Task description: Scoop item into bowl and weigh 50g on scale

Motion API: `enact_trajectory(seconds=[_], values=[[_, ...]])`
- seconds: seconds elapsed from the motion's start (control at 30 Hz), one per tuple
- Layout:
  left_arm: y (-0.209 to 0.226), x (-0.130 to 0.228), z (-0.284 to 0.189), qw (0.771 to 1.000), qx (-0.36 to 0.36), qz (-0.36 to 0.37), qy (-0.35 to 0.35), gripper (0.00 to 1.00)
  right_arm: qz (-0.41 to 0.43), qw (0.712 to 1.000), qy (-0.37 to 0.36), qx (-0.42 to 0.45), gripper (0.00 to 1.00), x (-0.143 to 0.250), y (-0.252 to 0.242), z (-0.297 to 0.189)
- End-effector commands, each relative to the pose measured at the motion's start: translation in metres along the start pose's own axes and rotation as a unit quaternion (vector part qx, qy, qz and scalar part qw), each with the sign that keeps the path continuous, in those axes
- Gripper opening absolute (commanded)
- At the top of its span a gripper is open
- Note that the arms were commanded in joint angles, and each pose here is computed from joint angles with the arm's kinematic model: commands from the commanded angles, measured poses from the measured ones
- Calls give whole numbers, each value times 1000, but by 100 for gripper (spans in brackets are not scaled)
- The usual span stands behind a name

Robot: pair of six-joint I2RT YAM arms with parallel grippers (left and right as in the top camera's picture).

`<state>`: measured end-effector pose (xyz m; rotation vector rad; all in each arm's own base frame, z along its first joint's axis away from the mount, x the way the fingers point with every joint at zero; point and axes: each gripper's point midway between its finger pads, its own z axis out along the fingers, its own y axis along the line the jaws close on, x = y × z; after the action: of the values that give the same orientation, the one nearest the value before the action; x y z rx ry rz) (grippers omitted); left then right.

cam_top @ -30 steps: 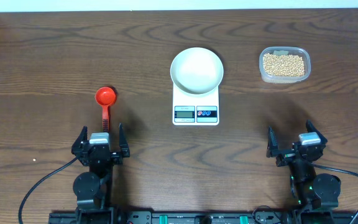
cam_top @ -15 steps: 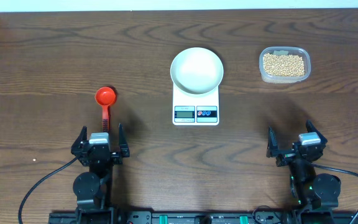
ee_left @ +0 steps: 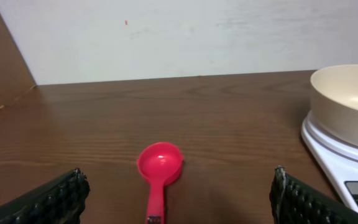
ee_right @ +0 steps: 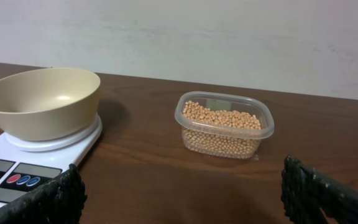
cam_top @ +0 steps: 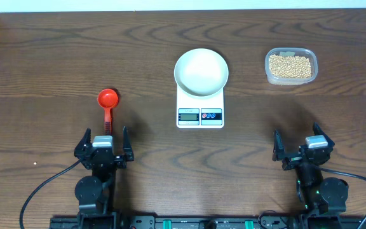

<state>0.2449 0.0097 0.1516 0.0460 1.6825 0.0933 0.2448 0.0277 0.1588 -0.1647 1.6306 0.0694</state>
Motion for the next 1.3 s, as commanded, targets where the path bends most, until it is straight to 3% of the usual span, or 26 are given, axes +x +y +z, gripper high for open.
enact_trajectory(seconds=[0.0, 0.27, 0.6, 0.97, 1.17, 1.27], values=[[-19, 3, -2, 998, 55, -3, 7, 95, -3, 1000, 0, -2, 99, 0, 1, 0], [-32, -47, -9, 994, 104, -8, -16, 95, -3, 1000, 0, -2, 99, 0, 1, 0], [-34, -91, 10, 991, 126, -28, 34, 95, -3, 1000, 0, -2, 99, 0, 1, 0], [-34, -98, 61, 954, 151, -51, 254, 95, -3, 1000, 0, -2, 99, 0, 1, 0], [10, -72, 112, 905, 116, -108, 395, 95, -3, 1000, 0, -2, 99, 0, 1, 0], [20, -56, 134, 896, 125, -139, 402, 95, -3, 1000, 0, -2, 99, 0, 1, 0]])
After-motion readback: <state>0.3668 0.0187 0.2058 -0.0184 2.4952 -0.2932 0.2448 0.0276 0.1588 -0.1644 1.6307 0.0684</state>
